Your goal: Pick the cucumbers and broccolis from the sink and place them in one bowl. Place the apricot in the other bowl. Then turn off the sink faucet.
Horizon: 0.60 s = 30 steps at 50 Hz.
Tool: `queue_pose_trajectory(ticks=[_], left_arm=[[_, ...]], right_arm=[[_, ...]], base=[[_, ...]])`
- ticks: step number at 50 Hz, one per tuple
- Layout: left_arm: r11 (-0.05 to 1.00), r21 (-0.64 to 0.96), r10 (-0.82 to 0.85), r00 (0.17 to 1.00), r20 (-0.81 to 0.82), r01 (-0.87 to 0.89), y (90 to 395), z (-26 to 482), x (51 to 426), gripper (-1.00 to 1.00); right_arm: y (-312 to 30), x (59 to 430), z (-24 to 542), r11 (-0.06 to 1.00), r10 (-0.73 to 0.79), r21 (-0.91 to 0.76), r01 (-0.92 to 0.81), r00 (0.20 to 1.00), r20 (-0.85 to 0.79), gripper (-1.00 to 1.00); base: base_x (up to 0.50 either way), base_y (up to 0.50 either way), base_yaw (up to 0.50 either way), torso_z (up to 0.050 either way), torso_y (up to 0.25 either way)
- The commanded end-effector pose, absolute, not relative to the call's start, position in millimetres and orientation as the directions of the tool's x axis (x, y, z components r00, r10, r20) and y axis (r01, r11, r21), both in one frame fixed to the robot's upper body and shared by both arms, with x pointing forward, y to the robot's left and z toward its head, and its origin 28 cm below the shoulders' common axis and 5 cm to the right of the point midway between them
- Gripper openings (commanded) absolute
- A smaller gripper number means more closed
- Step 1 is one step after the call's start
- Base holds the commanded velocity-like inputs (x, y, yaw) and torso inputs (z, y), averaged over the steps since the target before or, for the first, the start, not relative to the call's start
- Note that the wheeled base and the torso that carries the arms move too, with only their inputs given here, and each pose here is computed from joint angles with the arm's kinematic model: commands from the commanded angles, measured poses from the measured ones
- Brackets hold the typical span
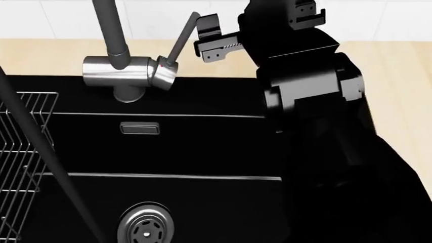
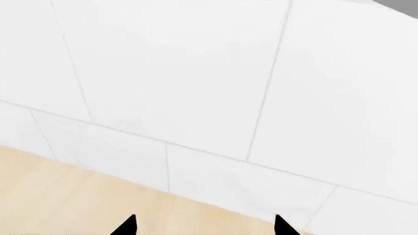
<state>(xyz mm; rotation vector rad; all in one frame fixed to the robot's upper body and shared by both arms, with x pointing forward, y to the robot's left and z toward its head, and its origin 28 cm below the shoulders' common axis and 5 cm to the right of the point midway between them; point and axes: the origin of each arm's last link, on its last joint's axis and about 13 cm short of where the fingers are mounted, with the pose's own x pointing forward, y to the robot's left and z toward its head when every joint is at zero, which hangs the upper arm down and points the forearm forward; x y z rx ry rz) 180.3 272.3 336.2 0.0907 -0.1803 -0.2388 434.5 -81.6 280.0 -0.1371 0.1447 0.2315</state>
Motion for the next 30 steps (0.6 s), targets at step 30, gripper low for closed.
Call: queue_pose_trajectory(ticks=[30], left_arm=[[0.962, 0.105, -0.266, 0.946, 0.184, 0.250, 273.0, 338.8, 181.3, 1.00]], right_arm=[[-68.5, 434.8, 264.0, 0.962, 0.263, -0.039, -0.271, 0.954, -0.144, 1.00]], base=[[0.00, 0.00, 0.00, 0.000, 0.000]])
